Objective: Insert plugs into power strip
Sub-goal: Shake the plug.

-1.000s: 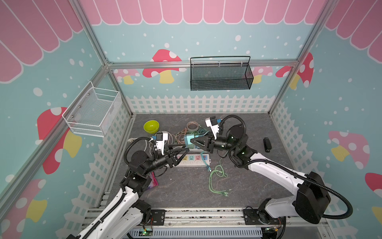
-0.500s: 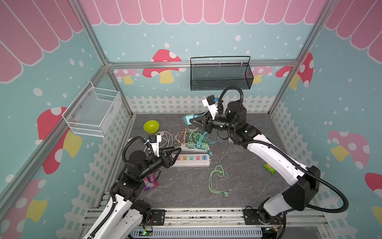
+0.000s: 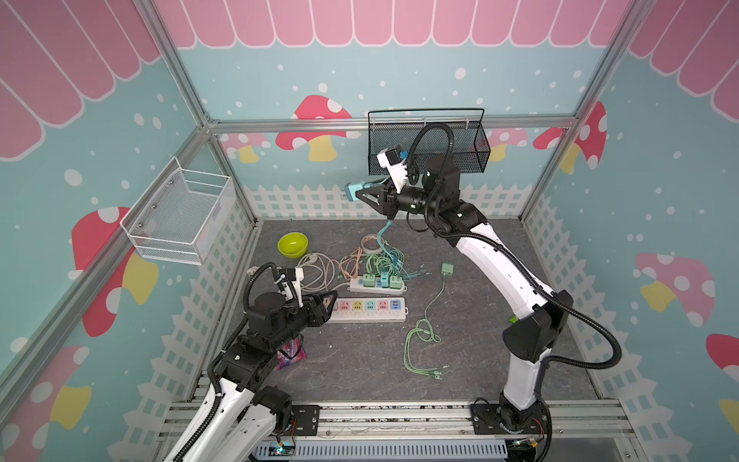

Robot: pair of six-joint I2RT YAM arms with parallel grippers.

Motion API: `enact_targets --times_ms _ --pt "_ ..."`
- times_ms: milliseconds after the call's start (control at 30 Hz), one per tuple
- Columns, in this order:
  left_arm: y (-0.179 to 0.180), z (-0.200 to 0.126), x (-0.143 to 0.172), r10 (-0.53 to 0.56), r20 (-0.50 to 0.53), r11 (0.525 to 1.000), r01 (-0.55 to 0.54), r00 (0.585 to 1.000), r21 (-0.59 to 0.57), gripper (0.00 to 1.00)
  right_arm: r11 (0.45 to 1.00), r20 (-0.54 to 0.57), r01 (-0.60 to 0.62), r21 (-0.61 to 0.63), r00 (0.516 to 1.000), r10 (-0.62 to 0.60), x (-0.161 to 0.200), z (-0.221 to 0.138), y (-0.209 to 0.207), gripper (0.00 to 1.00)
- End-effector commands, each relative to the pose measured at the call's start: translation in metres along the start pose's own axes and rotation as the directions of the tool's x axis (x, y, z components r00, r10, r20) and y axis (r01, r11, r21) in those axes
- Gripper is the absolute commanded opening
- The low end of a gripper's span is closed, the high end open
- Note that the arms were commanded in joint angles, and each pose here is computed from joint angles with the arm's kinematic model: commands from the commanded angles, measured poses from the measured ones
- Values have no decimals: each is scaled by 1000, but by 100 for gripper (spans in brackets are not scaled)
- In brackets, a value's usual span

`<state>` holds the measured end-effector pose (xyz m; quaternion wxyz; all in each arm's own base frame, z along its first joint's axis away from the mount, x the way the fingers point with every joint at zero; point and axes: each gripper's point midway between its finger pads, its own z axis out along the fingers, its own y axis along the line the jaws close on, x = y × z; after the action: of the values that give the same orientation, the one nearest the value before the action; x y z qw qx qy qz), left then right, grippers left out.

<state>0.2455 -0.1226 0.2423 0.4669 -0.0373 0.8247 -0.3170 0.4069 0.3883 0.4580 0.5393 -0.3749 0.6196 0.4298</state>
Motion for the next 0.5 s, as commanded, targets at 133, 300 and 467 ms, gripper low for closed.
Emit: enact_targets --times_ms 133,300,467 --pt "7 -5 4 -11 -24 999 10 1000 -42 61 999 -26 30 34 999 -29 16 26 -39 2" --pt "5 -11 5 -9 -28 999 8 1000 -37 62 999 -38 12 36 999 -10 35 43 -60 2" --pt "7 -14 7 -8 -32 999 7 999 -45 63 999 -43 8 35 999 -7 50 57 -71 2"
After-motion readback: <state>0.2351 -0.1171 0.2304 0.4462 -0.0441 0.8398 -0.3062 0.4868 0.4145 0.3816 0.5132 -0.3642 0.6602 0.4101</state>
